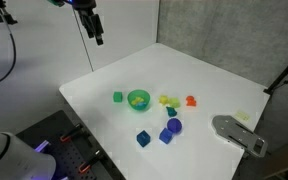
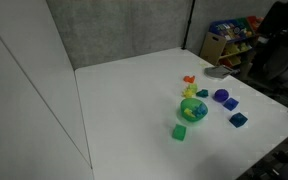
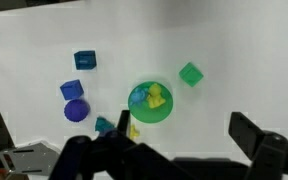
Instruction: Pick up the green block and put it in the green bowl
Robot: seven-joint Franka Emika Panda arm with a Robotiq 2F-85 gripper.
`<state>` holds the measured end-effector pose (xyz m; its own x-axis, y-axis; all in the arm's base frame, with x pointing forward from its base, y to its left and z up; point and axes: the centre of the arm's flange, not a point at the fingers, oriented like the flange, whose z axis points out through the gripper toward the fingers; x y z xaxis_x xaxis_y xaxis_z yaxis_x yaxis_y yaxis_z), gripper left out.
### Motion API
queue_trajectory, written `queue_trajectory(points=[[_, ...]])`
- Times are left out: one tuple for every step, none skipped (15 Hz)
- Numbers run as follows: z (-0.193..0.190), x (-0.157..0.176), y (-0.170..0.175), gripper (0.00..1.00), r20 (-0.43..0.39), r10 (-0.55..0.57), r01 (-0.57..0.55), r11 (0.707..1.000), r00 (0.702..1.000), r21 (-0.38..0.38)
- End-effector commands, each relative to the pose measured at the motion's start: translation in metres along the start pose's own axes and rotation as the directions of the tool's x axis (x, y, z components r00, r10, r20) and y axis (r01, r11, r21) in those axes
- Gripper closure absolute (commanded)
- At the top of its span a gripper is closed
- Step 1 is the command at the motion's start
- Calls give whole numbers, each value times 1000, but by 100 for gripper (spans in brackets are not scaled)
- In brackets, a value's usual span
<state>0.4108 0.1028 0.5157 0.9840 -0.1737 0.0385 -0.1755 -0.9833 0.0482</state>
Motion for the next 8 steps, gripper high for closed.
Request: queue_trajectory(points=[[31,33,-7,0,103,8,-15,998,995,63],[46,37,-9,0,122,25,-34,997,992,74],[62,41,-12,0,145,33,-46,995,989,88],[76,44,-15,0,154,50,-65,993,987,100],[92,47,-19,0,157,65,-83,991,985,109],[106,50,-23,0,162,78,-98,988,984,121],[123,52,-26,0,156,97,-117,985,983,128],[139,53,-30,0,154,111,-132,982,982,136]])
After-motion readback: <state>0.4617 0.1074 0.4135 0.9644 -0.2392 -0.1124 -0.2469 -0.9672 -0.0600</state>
